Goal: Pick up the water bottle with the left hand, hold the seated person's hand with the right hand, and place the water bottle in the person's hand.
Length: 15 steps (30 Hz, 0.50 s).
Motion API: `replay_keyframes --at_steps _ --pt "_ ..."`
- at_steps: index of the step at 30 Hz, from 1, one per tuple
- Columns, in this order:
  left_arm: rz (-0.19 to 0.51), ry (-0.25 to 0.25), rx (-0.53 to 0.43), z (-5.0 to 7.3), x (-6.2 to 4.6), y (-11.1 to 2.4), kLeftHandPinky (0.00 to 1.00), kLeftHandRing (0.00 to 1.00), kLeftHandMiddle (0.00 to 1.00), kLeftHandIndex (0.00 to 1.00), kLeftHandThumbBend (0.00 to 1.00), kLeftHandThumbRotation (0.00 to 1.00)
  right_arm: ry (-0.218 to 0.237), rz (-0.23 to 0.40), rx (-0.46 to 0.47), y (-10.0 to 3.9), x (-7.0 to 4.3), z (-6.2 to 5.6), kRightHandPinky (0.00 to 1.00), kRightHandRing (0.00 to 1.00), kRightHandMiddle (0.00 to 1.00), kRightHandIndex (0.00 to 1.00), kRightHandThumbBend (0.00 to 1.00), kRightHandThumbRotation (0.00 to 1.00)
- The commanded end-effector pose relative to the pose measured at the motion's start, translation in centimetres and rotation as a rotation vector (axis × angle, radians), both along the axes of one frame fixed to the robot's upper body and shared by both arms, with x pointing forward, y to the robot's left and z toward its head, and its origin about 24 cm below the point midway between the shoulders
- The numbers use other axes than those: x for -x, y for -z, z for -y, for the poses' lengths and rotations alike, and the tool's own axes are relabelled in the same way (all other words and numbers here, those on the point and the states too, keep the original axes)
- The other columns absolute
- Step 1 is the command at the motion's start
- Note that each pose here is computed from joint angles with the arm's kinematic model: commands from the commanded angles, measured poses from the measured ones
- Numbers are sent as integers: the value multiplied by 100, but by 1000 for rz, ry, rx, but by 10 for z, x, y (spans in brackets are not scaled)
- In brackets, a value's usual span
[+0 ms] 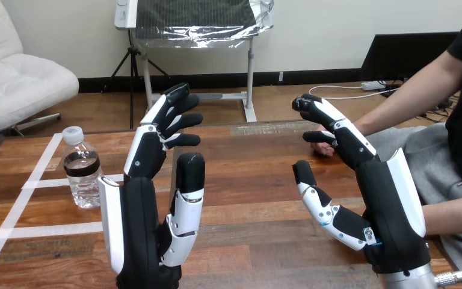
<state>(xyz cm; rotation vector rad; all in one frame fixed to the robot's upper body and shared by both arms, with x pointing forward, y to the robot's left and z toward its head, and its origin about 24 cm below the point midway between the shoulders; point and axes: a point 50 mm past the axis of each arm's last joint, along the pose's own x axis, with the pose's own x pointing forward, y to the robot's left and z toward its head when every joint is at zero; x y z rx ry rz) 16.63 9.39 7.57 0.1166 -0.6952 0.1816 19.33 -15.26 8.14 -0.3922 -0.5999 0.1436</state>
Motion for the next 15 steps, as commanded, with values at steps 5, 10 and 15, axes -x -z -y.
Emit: replay_keyframes --at_steps 5,10,15 --pt "-68 -46 59 1 18 5 59 71 77 81 37 93 -5 60 -13 -11 -8 -2 74 86 90 84 18 0" --pt "-65 -42 59 2 18 5 59 71 77 81 37 93 -6 58 -16 -12 -8 -2 73 86 90 84 18 0" --pt "-67 -44 61 1 17 5 59 71 77 80 37 92 -7 52 -18 -12 -9 -3 73 86 90 84 18 0"
